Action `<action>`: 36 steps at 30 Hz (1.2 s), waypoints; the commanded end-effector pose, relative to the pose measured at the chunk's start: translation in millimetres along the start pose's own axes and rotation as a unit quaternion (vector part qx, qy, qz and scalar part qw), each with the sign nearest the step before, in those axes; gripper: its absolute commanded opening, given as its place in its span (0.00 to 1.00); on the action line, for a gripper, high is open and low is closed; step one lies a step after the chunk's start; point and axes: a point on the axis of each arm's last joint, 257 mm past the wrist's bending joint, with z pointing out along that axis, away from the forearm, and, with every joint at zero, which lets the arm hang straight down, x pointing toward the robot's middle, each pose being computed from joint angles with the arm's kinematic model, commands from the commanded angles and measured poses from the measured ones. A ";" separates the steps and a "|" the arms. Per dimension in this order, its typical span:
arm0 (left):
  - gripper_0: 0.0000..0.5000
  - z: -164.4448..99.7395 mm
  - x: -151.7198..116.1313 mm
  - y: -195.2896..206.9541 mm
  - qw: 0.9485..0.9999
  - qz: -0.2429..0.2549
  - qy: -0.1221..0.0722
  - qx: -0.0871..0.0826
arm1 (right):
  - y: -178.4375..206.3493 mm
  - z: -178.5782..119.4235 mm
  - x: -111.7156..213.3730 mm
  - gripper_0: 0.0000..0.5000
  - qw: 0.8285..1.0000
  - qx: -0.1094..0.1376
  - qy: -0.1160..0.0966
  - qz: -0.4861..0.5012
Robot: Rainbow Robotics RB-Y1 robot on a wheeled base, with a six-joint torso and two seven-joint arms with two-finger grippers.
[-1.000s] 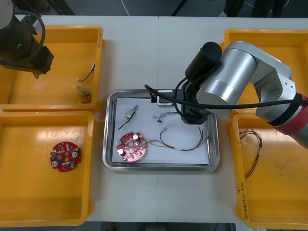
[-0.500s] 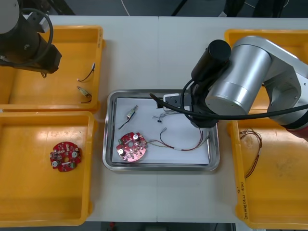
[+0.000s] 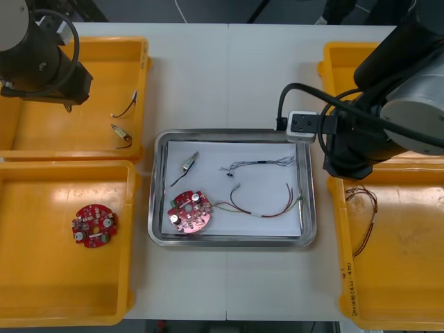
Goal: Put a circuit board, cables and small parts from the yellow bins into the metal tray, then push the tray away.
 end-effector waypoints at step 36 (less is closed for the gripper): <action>0.00 -3.9 53.8 -273.1 0.988 0.068 -0.002 0.140 | -8.1 -62.5 200.1 1.00 0.851 0.060 0.013 0.521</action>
